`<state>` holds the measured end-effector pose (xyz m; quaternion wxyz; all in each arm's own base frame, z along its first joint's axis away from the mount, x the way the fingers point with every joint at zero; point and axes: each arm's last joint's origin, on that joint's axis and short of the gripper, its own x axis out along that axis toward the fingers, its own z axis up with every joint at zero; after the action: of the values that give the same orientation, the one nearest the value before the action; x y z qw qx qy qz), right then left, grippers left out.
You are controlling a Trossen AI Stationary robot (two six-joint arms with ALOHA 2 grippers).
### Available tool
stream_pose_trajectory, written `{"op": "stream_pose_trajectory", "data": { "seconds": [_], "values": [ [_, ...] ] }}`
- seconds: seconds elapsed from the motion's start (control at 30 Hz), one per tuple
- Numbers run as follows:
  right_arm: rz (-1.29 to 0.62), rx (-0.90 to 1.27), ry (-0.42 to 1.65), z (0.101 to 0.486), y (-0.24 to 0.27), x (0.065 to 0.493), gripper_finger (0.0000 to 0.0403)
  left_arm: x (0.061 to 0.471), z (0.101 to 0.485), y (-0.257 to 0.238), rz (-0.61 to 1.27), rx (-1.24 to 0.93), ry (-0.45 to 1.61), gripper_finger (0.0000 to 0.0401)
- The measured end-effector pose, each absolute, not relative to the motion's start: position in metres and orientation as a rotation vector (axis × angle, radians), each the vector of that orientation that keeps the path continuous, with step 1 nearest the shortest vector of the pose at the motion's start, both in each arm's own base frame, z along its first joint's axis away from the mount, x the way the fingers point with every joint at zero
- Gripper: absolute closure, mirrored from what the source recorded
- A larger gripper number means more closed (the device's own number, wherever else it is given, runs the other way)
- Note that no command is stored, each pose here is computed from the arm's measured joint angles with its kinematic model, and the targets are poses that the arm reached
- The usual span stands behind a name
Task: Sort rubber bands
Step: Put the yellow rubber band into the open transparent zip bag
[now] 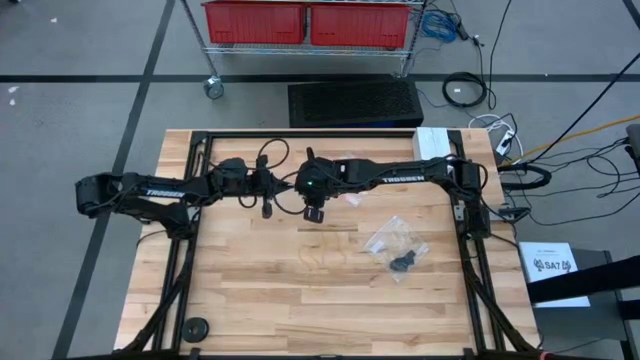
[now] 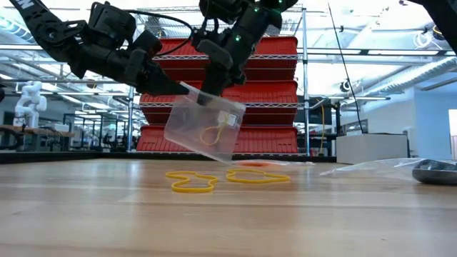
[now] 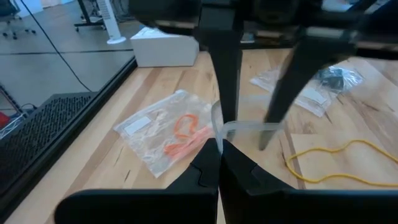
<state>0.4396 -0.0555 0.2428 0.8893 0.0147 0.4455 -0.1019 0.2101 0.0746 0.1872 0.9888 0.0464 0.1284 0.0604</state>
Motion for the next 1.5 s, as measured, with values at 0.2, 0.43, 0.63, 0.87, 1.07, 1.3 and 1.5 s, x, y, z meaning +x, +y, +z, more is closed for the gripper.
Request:
{"op": "stream_pose_trajectory", "data": {
  "seconds": [0.2, 0.43, 0.63, 0.87, 1.07, 1.3, 1.5],
  "values": [
    [-0.202, 0.025, 0.877, 0.264, -0.051, 0.445, 0.0263, 0.21, 0.187, 0.075, 0.123, 0.092, 0.259, 0.0399],
    [-0.148, 0.064, 0.964, 0.297, -0.044, 0.436, 0.0252, 0.209, 0.185, 0.077, 0.193, 0.094, 0.284, 0.0399],
    [-0.059, 0.225, 1.178, 0.281, -0.017, 0.418, 0.0258, 0.206, 0.184, 0.083, 0.235, 0.085, 0.307, 0.0399],
    [-0.079, 0.311, 1.344, 0.201, 0.029, 0.401, 0.0252, 0.206, 0.182, 0.084, 0.239, 0.079, 0.32, 0.0399],
    [0.023, 0.325, 1.404, 0.156, 0.075, 0.379, 0.0276, 0.205, 0.182, 0.084, 0.238, 0.078, 0.321, 0.0399],
    [0.139, 0.302, 1.281, 0.142, 0.103, 0.382, 0.0373, 0.206, 0.183, 0.084, 0.238, 0.079, 0.316, 0.0399],
    [0.124, 0.298, 1.304, 0.126, 0.084, 0.389, 0.0395, 0.206, 0.182, 0.084, 0.237, 0.079, 0.317, 0.0399]
  ]
}}
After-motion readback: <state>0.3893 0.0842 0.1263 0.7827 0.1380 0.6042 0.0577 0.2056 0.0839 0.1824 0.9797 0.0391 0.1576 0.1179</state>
